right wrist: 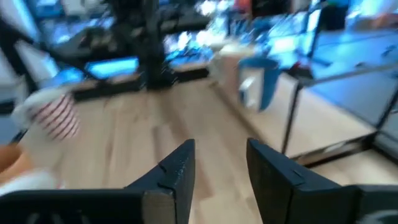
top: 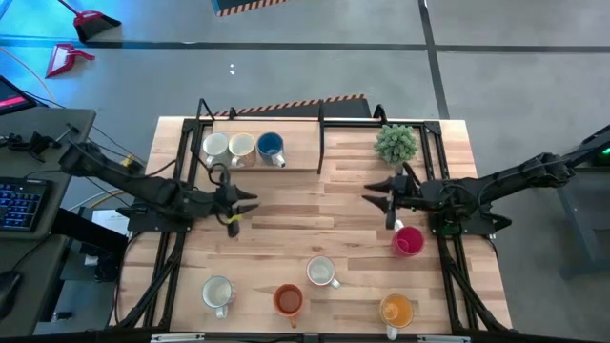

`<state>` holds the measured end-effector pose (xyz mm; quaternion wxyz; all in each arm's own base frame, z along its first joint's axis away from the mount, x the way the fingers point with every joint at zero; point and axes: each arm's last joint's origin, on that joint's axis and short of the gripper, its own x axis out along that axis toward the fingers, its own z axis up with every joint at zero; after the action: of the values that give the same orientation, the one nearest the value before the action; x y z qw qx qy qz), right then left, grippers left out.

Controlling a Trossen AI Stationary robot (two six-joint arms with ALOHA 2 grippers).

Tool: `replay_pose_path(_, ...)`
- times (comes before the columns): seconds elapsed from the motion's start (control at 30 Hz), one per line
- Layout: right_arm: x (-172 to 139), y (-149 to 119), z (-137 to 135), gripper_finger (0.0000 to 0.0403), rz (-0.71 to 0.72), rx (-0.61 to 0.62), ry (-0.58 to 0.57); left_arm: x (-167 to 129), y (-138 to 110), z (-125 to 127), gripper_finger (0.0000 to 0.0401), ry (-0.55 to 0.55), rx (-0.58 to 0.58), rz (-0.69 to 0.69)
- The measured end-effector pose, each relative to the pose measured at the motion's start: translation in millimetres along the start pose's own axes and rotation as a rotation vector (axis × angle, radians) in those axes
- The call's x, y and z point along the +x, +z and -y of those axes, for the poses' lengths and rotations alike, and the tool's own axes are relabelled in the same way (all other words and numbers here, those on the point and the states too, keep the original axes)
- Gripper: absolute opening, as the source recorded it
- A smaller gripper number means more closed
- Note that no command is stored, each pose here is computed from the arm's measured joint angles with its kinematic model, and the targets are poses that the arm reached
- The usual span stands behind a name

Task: Place coffee mugs
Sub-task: Put the red mug on the shelf

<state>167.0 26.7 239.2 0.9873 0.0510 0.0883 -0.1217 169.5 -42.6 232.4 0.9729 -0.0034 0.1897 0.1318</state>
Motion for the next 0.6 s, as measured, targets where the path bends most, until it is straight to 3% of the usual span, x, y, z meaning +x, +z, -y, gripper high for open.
replay_pose_path(0.2,2,4,3,0.0132,0.027,0.001,-0.002,19,14,-12,0.0102,0.024,0.021,0.173)
replay_pose_path(0.4,3,4,6,0.0131,0.027,-0.072,0.018,24,33,-23,0.0102,-0.063,0.078,0.348)
replay_pose_path(0.5,4,7,8,0.0129,0.048,0.033,0.029,22,42,-29,0.0102,-0.091,-0.023,0.431)
replay_pose_path(0.6,6,10,11,0.0129,0.067,0.156,0.059,23,46,-34,0.0102,-0.143,-0.111,0.413)
